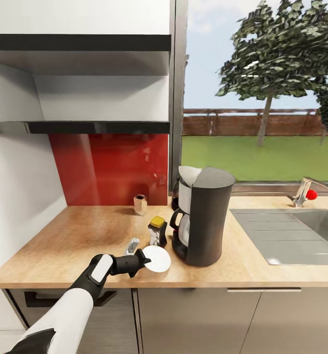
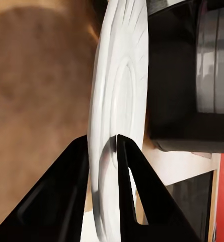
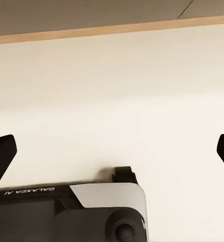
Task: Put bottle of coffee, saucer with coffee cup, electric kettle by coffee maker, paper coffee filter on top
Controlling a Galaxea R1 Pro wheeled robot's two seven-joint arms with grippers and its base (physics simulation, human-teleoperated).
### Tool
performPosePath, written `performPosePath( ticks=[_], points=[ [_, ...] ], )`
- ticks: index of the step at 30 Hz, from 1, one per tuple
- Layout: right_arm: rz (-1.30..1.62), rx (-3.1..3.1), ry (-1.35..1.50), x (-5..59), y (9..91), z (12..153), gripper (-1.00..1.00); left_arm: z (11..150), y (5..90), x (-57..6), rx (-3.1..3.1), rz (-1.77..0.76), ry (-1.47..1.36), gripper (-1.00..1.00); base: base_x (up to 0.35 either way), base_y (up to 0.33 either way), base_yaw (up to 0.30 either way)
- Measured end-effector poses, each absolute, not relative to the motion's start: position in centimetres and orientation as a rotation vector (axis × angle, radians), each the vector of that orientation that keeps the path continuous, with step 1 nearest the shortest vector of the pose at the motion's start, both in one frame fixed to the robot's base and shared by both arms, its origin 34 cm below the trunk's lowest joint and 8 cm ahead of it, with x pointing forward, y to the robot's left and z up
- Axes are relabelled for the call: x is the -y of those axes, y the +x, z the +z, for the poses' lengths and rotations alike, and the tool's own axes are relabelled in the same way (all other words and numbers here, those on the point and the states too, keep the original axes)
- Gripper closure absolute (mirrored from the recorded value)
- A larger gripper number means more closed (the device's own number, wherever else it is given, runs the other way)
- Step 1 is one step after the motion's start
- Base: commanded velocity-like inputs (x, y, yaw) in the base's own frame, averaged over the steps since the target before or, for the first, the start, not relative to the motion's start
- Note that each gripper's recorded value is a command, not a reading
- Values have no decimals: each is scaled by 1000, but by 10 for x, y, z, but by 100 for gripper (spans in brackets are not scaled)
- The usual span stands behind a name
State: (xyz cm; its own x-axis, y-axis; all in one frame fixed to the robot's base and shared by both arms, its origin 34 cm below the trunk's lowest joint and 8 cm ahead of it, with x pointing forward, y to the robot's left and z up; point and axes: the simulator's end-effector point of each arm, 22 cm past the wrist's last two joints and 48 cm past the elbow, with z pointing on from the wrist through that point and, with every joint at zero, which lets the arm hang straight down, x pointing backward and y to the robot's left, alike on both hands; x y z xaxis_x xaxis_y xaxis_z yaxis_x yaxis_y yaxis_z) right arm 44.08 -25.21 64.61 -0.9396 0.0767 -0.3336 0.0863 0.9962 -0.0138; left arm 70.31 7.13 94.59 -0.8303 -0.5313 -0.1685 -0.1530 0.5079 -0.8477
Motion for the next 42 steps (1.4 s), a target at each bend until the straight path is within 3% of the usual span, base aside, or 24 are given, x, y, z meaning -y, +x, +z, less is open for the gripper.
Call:
performPosePath(
  ticks=[27, 28, 42],
  points=[
    [-42, -2800, 118, 253, 441, 646, -100, 955, 706, -63, -2302, -1324, -601, 100, 0, 0, 0],
    [-42, -2799, 118, 253, 441, 646, -100, 955, 706, -63, -2303, -1323, -600, -100, 0, 0, 0],
    [-42, -2798, 118, 253, 441, 646, -100, 955, 706, -64, -2301, -1321, -605, -100, 0, 0, 0]
  ],
)
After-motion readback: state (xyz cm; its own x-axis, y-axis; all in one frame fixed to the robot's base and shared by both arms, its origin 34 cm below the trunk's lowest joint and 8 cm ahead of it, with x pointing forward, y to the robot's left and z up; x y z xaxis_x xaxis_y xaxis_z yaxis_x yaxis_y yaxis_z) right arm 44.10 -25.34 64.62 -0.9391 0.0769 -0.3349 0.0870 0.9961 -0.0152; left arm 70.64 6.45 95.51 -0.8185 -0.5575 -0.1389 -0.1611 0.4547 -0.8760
